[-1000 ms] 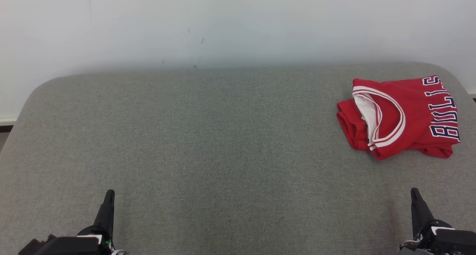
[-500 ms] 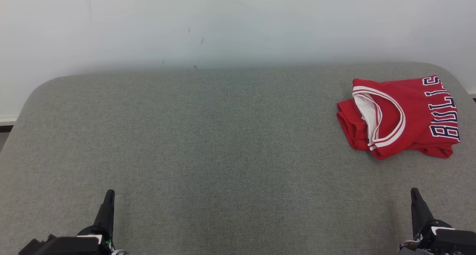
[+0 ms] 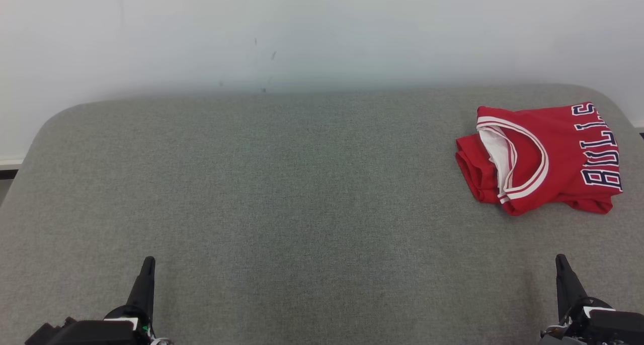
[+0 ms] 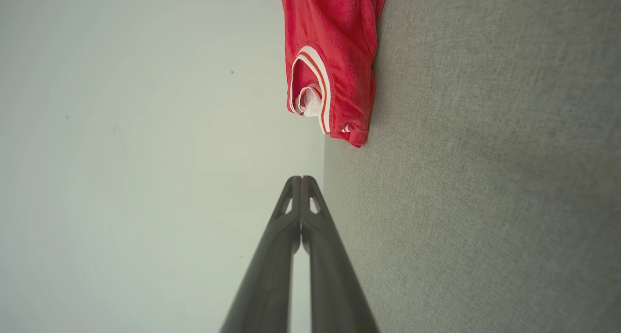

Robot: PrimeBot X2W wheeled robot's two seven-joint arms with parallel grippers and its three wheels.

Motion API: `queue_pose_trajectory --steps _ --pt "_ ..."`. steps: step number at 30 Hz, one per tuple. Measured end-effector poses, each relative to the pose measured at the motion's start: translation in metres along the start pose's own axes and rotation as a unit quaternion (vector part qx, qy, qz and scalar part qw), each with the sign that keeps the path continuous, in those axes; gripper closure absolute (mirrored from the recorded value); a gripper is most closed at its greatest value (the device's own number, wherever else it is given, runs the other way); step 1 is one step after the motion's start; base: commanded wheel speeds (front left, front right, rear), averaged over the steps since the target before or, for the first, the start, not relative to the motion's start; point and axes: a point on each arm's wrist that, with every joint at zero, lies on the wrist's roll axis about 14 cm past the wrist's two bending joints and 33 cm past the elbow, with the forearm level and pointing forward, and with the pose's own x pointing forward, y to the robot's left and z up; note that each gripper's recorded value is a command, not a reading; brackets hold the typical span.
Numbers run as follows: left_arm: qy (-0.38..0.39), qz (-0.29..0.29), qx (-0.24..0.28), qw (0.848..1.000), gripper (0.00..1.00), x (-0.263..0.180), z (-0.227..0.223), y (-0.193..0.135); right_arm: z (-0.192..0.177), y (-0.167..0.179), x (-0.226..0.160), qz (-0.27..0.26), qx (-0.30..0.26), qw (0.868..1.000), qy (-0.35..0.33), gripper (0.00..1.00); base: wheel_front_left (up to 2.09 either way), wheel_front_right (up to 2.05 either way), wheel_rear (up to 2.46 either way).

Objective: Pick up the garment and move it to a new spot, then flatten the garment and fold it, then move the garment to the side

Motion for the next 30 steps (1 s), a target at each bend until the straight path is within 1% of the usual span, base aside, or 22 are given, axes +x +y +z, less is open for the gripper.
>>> queue_pose_trajectory --steps 30 --pt "0.0 0.0 0.0 1.0 1.0 0.0 0.0 0.0 0.0 -0.0001 0.0 0.0 0.0 1.0 0.0 1.0 0.0 0.0 0.0"
